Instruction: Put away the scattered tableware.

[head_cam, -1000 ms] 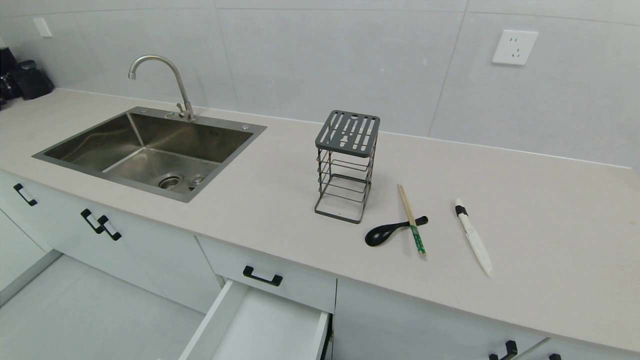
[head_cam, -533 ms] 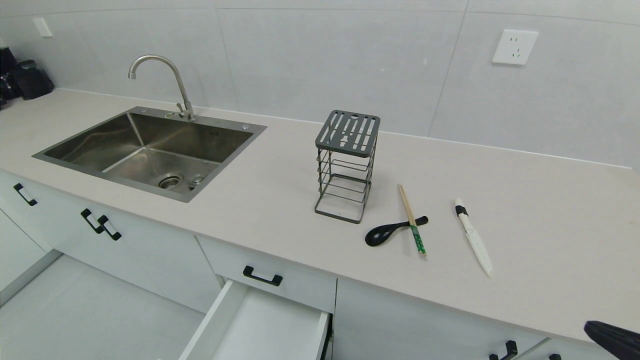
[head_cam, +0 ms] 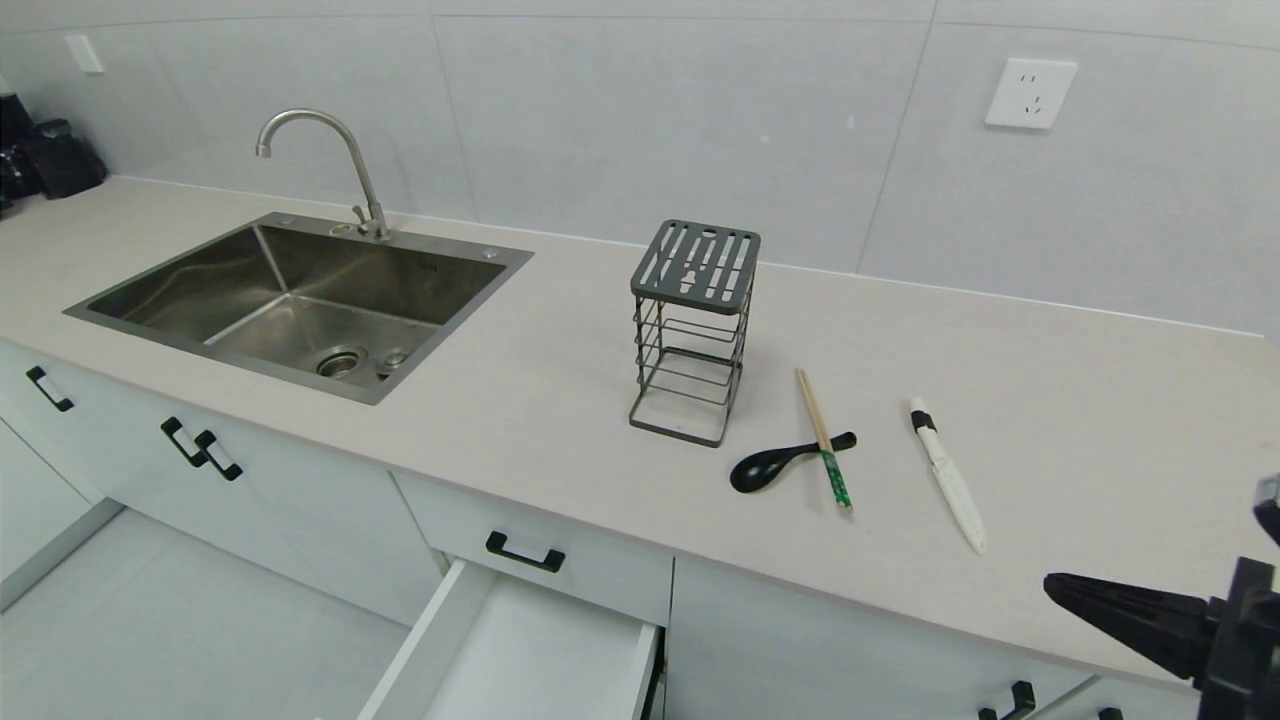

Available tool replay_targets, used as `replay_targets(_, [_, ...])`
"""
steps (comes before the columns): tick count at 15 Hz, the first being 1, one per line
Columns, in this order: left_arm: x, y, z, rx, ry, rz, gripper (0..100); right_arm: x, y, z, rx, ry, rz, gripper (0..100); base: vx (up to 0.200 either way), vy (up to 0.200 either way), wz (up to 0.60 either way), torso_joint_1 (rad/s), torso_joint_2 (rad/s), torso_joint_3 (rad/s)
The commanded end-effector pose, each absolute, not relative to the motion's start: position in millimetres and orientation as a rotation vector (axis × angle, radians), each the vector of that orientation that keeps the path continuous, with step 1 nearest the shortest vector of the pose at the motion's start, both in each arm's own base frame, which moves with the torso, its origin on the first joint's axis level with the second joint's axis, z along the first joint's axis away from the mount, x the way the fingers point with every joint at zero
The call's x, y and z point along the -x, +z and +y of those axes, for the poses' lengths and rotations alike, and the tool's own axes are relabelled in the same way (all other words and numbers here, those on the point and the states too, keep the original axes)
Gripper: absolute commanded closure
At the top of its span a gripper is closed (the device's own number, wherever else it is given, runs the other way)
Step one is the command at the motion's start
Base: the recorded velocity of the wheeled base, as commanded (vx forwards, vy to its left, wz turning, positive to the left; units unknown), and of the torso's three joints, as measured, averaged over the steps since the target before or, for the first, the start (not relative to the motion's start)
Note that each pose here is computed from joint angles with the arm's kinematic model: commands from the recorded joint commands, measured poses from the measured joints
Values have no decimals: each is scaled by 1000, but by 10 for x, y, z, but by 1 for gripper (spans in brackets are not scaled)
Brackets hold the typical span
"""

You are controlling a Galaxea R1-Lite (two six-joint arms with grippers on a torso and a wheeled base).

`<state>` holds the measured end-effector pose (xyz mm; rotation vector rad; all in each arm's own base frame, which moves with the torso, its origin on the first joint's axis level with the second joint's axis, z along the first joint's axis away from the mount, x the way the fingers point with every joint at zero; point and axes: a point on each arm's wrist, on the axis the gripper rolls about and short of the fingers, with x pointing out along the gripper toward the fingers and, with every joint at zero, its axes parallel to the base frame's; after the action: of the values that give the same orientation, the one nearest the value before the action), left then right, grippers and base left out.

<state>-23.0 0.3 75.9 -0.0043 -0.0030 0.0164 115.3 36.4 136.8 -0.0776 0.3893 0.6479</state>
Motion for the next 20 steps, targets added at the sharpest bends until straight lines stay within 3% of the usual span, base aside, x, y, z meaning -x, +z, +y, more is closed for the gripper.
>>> replay_targets(1, [229, 759, 3, 5, 17, -2, 0, -1396, 1317, 519, 120, 718, 454, 100, 0, 0, 0, 0, 0, 0])
replay_targets(13, [229, 759, 3, 5, 17, -2, 0, -1924, 1170, 831, 235, 638, 558, 100, 0, 0, 0, 0, 0, 0])
replay_targets(14, [229, 759, 3, 5, 15, -2, 0, -1959, 1169, 840, 240, 618, 559, 0, 0, 0, 0, 0, 0, 0])
replay_targets(20, [229, 759, 3, 6, 17, -2, 0, -2148, 1109, 1091, 194, 589, 585, 0, 0, 0, 0, 0, 0, 0])
